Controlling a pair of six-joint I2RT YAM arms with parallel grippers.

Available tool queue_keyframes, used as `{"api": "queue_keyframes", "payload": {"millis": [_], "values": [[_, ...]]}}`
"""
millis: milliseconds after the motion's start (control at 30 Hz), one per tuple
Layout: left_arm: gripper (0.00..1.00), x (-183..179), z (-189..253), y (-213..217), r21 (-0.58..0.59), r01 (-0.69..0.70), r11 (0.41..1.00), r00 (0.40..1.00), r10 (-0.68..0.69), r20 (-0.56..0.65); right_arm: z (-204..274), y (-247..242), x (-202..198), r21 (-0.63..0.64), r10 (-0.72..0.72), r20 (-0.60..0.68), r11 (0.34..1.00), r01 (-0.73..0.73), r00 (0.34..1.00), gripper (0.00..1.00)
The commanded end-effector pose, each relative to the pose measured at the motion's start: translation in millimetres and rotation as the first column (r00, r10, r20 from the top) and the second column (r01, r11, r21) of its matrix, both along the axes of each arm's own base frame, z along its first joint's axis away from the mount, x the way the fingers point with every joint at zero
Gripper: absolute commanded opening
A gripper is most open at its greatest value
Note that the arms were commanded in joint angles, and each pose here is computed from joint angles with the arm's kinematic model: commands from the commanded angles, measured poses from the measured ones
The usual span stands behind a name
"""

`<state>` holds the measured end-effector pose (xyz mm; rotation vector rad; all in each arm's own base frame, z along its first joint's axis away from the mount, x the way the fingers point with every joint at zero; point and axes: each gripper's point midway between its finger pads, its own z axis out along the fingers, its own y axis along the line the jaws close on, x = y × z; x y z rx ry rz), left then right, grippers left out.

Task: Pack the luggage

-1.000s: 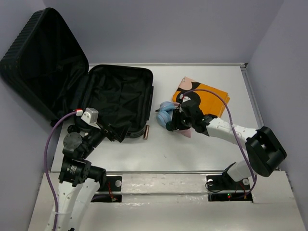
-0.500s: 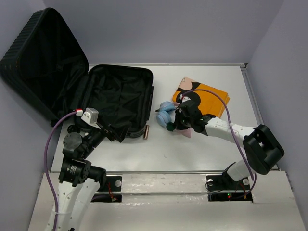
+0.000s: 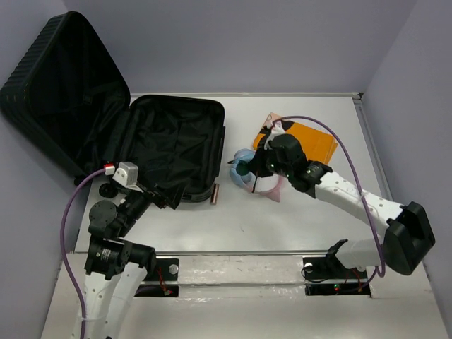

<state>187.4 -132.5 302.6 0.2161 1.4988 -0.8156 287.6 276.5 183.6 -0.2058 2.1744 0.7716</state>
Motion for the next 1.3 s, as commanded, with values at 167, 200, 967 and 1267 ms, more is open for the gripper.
{"api": "queue_keyframes", "payload": {"millis": [167,200,967,1267], "values": [[0.99,7.8,20.1,46.4,-0.07,-0.268,0.961,0.962,0.271,0.034,80.5,155.7,42.6,0.151,0.211,0.105,0.963,-0.225,0.972,0.67],[0.99,7.7,19.8,45.4,-0.068,-0.263,0.962,0.964,0.265,0.033,71.5,156.1,42.6,0.141,0.214,0.09,0.964,-0.225,0.973,0.69],[0.99,9.0,15.9,33.9,-0.056,-0.201,0.978,0.979,0.203,0.026,-111.5,131.1,-36.5,-0.088,-0.025,-0.009,0.996,0.024,1.0,0.57],[0.99,7.5,17.1,32.7,-0.057,-0.192,0.98,0.98,0.194,0.034,-125.9,125.1,-22.3,-0.108,-0.171,0.057,0.978,0.176,0.984,0.56]]}}
